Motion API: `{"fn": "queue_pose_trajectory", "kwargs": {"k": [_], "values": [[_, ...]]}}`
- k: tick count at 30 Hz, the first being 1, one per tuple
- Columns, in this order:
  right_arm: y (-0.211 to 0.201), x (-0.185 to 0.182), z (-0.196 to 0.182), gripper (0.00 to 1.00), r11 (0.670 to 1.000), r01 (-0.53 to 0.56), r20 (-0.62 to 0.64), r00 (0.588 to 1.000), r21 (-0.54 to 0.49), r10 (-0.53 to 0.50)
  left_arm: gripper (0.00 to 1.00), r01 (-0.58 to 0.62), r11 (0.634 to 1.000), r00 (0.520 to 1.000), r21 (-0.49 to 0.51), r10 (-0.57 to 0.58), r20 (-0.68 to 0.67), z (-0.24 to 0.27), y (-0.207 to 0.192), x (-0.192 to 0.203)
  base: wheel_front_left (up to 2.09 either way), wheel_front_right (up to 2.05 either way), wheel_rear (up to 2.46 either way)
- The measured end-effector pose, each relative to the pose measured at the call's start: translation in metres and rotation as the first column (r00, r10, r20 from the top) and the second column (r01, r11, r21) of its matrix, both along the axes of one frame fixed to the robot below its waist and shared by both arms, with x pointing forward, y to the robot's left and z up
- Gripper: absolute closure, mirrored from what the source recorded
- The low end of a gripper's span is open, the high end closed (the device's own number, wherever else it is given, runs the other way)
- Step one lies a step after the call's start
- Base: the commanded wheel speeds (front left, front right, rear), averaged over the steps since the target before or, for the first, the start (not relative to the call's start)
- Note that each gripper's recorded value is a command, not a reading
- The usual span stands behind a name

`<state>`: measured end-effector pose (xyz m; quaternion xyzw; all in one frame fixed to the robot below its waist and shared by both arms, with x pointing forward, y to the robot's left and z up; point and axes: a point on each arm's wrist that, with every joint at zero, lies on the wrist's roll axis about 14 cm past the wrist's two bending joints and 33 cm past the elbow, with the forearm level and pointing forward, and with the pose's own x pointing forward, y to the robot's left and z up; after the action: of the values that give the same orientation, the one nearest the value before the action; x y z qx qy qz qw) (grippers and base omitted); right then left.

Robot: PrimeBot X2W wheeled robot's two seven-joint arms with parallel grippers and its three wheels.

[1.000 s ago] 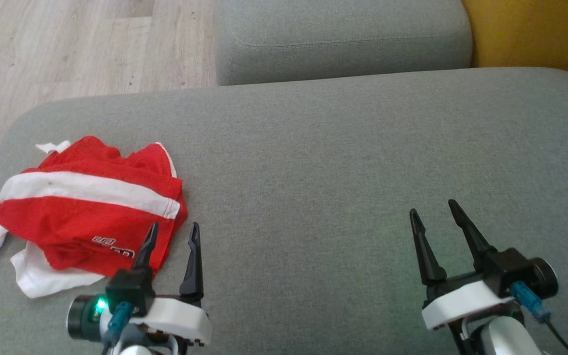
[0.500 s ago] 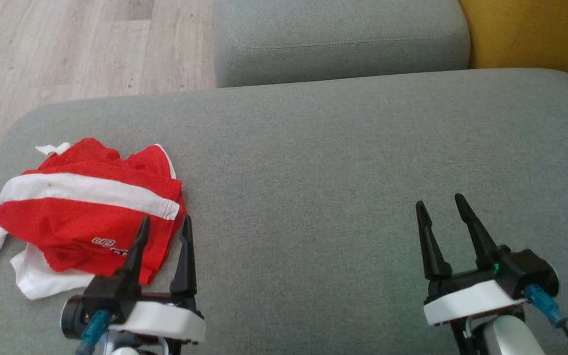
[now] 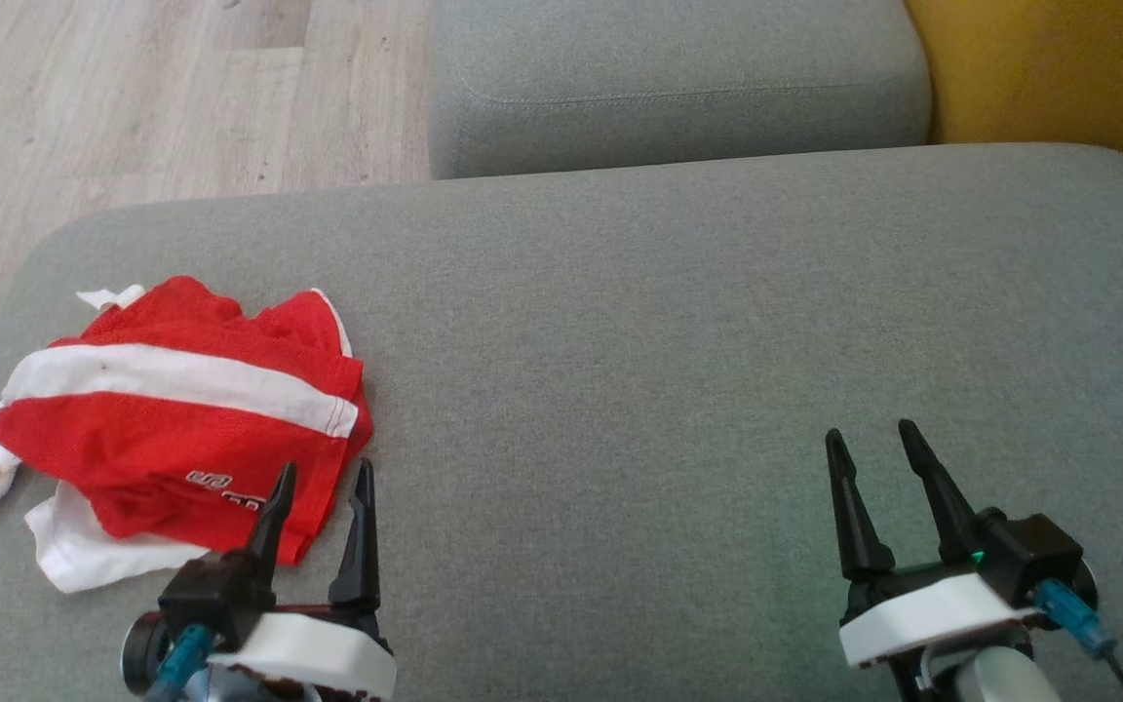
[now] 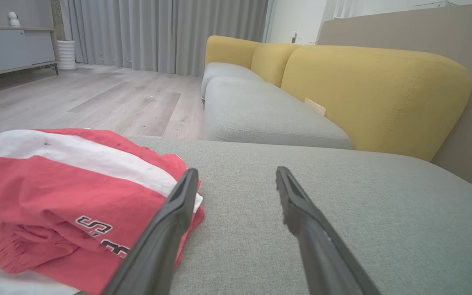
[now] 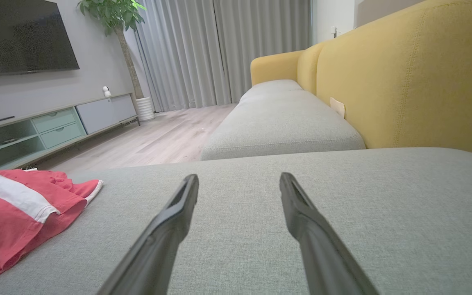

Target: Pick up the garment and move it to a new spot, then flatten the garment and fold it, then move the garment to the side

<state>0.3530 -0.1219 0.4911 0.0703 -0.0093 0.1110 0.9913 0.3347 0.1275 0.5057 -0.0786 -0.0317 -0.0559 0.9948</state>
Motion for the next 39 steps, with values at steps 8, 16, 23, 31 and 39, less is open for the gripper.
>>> {"fn": "queue_pose_trajectory", "kwargs": {"k": [8,16,23,31,39], "values": [[-0.012,0.0,-0.001,0.0,0.999,0.037,-0.005,0.999,0.005,-0.037,0.0,0.003,1.0,0.999,-0.003,-0.003,-0.036,-0.011,-0.002,-0.001,0.0,0.0,0.0],[-0.013,0.0,-0.001,0.0,0.999,0.04,-0.005,0.999,0.009,-0.04,0.0,0.009,1.0,0.999,-0.003,-0.009,-0.038,-0.011,-0.004,-0.001,0.0,0.0,0.0],[-0.001,0.002,-0.002,0.0,1.0,0.004,-0.008,1.0,0.01,-0.004,0.0,-0.028,1.0,0.999,-0.009,0.027,-0.038,-0.011,0.005,-0.003,0.0,0.0,0.0],[0.029,0.005,-0.003,0.0,0.996,-0.089,-0.013,0.996,0.014,0.089,0.0,-0.107,0.994,0.994,-0.007,0.106,-0.034,-0.01,0.027,-0.012,0.0,0.0,0.0],[0.067,0.005,-0.001,0.0,0.979,-0.203,-0.012,0.979,0.025,0.204,0.0,-0.221,0.975,0.975,0.002,0.221,-0.018,-0.006,0.062,-0.026,0.0,0.0,0.0]]}}
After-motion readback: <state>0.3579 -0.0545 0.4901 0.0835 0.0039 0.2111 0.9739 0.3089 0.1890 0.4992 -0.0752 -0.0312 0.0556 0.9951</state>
